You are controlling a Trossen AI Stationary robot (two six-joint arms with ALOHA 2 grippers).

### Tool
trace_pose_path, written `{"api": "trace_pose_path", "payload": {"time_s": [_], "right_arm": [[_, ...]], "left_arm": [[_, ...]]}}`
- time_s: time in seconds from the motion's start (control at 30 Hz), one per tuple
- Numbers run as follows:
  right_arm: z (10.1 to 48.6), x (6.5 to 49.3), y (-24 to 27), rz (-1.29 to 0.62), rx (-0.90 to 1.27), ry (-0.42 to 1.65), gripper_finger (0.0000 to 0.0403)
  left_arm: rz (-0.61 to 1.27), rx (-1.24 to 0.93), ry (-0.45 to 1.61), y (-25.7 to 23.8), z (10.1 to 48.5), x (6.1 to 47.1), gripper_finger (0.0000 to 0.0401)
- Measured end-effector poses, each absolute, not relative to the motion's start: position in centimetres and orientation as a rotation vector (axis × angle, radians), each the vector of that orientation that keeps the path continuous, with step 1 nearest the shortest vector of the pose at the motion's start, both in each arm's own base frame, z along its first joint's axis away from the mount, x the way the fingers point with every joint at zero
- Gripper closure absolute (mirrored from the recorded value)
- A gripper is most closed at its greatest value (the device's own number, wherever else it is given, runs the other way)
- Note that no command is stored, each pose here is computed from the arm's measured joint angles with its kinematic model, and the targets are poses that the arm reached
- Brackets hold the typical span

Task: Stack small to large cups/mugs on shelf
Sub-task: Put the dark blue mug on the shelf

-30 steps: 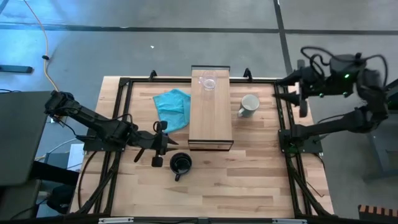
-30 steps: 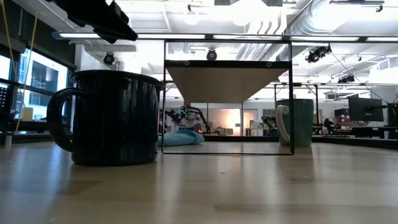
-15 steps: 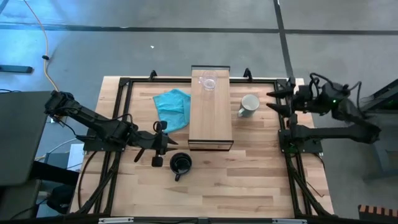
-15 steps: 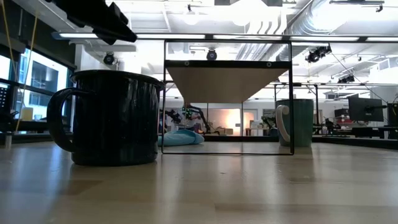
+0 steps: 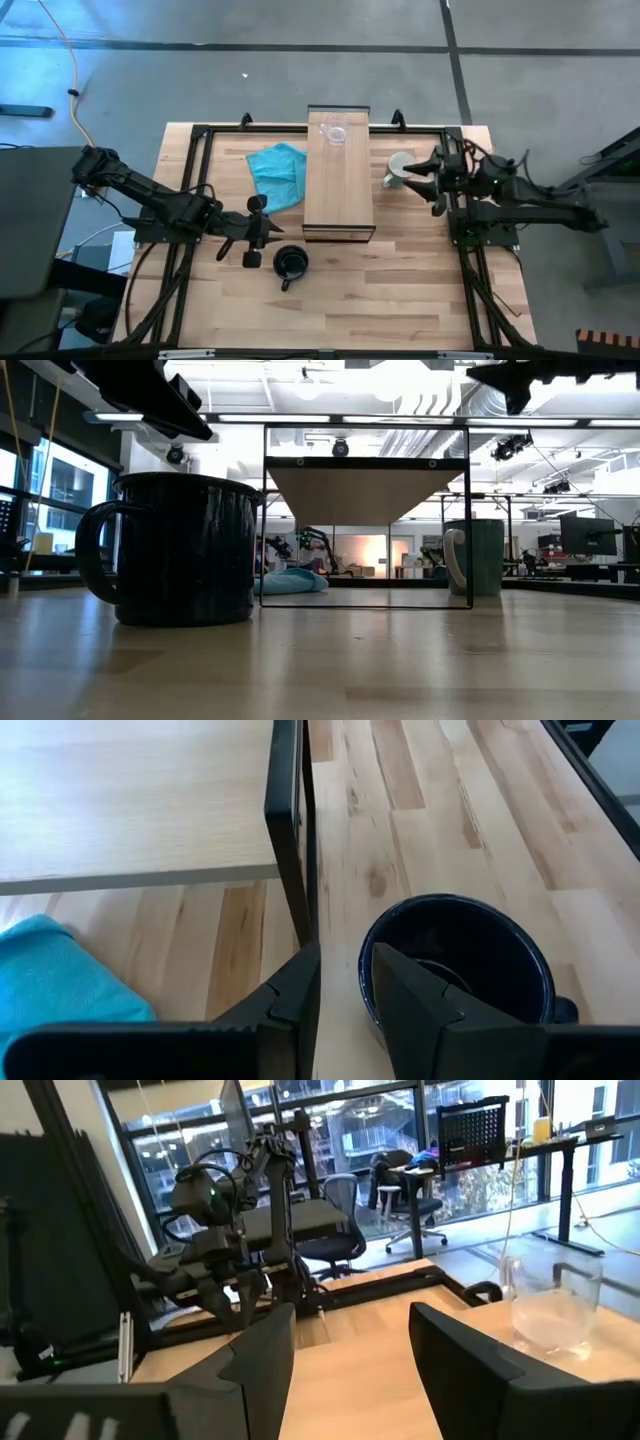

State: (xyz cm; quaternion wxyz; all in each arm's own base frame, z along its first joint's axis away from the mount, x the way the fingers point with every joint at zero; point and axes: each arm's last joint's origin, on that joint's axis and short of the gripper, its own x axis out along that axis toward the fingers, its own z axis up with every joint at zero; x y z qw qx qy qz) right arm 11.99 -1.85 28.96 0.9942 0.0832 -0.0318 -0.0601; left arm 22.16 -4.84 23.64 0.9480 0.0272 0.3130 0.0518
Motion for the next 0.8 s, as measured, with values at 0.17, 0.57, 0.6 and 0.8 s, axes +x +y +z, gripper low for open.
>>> {"api": "trace_pose_path", "payload": {"time_s": [0.17,0.57,0.6,0.8], "right_arm": [[26.2,12.5,-2.0,-0.144,0.182,-0.031,0.0215],[24.1,12.6,-2.4,-0.265,0.151,0.046,0.0215],[24.1,12.5,-2.4,-0.276,0.150,0.052,0.0215],[23.9,12.4,-2.4,-0.305,0.161,0.066,0.0215]], "left_arm": [[0.107,0.054,0.644,-4.8,23.6,22.1,0.0318],[0.073,0.052,0.717,-5.0,22.7,22.3,0.0318],[0.059,0.041,0.735,-5.1,22.4,22.4,0.0318],[0.012,0.040,0.846,-5.6,21.9,23.7,0.0318]]}}
